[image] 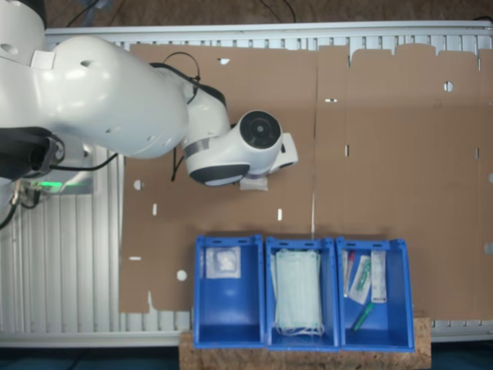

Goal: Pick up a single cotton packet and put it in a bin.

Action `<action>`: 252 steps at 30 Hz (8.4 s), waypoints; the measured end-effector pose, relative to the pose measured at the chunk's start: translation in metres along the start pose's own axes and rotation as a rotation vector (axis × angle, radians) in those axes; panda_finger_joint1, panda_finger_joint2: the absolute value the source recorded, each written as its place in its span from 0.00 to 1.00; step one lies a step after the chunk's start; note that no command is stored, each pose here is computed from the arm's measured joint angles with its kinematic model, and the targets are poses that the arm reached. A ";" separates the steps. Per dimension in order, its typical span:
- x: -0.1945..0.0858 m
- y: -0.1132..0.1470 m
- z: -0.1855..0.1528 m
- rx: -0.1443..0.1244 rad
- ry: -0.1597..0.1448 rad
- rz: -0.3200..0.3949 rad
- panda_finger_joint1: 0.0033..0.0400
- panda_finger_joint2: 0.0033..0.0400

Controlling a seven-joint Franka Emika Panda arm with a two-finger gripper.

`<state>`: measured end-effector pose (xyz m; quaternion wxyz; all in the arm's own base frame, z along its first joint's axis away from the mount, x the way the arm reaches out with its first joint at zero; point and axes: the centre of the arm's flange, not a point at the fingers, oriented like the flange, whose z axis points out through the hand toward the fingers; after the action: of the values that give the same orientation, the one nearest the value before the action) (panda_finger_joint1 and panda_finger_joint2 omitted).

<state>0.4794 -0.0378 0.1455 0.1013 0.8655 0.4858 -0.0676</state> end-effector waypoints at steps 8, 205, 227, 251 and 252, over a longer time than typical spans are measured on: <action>0.000 0.000 0.000 0.000 0.000 0.000 1.00 1.00; -0.265 0.077 -0.166 -0.108 0.068 0.166 0.06 0.06; -0.264 0.077 -0.166 -0.109 0.067 0.142 0.06 0.06; -0.263 0.077 -0.166 -0.110 0.065 0.100 0.95 0.95; -0.263 0.077 -0.166 -0.110 0.065 0.099 0.95 0.95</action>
<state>0.4118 -0.2543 0.3716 0.1362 0.8834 0.4482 -0.0075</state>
